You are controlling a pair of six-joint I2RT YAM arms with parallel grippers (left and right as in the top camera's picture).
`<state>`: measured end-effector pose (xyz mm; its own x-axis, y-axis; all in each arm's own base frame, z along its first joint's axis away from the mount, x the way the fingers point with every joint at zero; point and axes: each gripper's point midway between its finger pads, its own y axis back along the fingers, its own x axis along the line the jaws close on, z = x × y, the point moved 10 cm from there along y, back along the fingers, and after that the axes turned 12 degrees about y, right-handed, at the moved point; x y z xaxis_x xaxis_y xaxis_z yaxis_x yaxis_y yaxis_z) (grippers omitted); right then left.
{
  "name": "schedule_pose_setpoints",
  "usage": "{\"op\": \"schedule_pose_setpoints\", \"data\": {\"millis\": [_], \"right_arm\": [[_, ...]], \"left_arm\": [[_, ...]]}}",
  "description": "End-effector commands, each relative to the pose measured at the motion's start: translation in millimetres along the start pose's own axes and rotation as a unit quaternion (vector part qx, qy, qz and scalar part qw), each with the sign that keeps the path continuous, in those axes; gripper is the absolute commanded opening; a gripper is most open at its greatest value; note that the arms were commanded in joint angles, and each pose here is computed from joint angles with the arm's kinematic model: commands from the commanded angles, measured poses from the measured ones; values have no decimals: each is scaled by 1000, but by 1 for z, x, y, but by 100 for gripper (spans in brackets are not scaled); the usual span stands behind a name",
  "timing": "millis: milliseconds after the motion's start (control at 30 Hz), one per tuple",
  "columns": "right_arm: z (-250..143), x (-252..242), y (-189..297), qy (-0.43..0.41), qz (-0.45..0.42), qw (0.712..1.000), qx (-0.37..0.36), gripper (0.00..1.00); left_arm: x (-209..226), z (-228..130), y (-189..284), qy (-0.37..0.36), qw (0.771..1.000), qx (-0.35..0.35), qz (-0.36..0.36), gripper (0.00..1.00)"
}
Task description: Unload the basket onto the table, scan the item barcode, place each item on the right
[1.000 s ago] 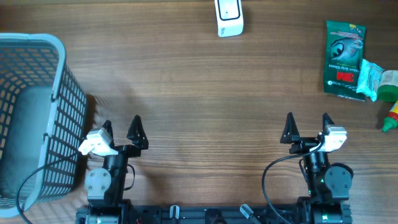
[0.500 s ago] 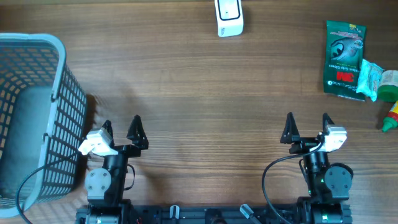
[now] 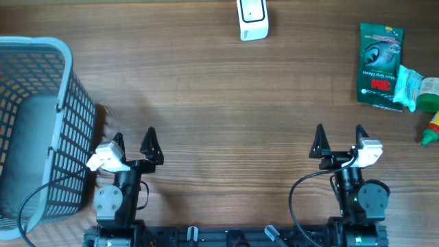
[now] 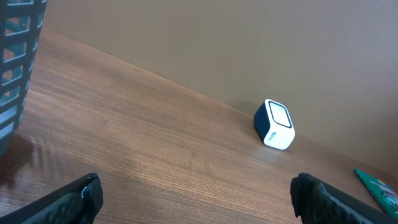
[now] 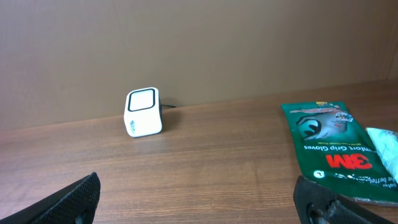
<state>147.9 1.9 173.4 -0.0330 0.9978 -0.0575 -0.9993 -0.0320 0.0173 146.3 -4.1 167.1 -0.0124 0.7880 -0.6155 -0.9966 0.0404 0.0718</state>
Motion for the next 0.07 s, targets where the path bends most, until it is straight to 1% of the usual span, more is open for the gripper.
{"op": "schedule_pose_setpoints", "data": {"millis": [0,33], "right_arm": [[-1,2,-1,10,10,1000,3,100],[-1,2,-1,10,11,1000,3,100]], "left_arm": [[3,-1,0,-9,1000,-5,8,100],[3,-1,0,-9,1000,-5,8,100]]}}
